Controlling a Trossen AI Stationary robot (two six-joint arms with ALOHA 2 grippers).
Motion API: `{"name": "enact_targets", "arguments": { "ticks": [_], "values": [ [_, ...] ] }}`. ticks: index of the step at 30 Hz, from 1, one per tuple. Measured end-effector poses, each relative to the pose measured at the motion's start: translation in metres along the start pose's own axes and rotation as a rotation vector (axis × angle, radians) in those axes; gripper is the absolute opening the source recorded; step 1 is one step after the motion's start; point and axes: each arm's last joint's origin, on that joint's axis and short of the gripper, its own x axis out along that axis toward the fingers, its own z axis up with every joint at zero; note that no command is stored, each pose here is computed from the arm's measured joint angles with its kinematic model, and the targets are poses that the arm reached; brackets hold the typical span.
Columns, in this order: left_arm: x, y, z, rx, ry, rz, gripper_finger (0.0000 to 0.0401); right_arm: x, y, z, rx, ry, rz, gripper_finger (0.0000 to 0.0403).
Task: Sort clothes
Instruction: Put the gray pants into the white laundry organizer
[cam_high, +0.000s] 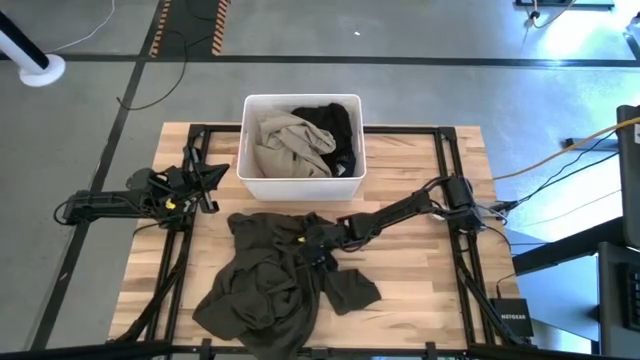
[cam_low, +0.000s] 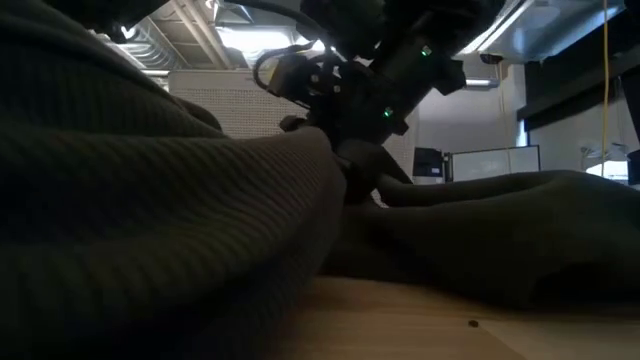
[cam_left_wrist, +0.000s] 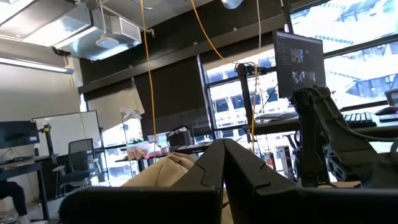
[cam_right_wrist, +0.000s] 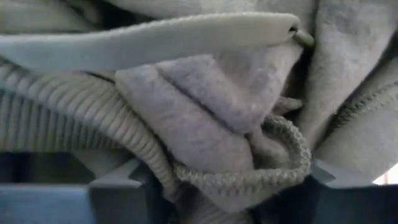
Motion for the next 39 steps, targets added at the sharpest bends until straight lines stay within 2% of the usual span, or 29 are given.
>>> {"name": "enact_targets", "arguments": {
  "ticks": [3, 8, 10, 15, 19, 32, 39],
  "values": [
    [0.000, 0.000, 0.000, -0.001, 0.000, 0.000, 0.0000, -0.001, -0.001, 0.001, 0.071, 0.032, 0.014, 0.0181],
    [0.000, 0.000, 0.000, -0.002, 0.000, 0.000, 0.0000, -0.003, -0.003, 0.007, 0.178, 0.049, 0.021, 0.0051],
    [0.000, 0.000, 0.000, -0.006, 0.000, 0.000, 0.0000, -0.005, -0.003, 0.013, 0.190, 0.046, 0.025, 0.0024],
    [0.000, 0.000, 0.000, -0.006, 0.000, 0.000, 0.0000, -0.015, -0.007, 0.028, 0.257, 0.036, 0.013, 0.0030],
    [0.000, 0.000, 0.000, -0.009, 0.001, 0.000, 0.0000, -0.034, -0.011, 0.043, 0.277, -0.031, 0.023, 0.0025],
    [0.000, 0.000, 0.000, -0.014, 0.000, 0.000, 0.0000, -0.128, -0.038, 0.083, 0.387, -0.321, -0.055, 0.0025],
    [0.000, 0.000, 0.000, -0.014, 0.000, 0.000, 0.0000, -0.188, -0.052, 0.099, 0.429, -0.553, -0.098, 0.0025]
  ]
}}
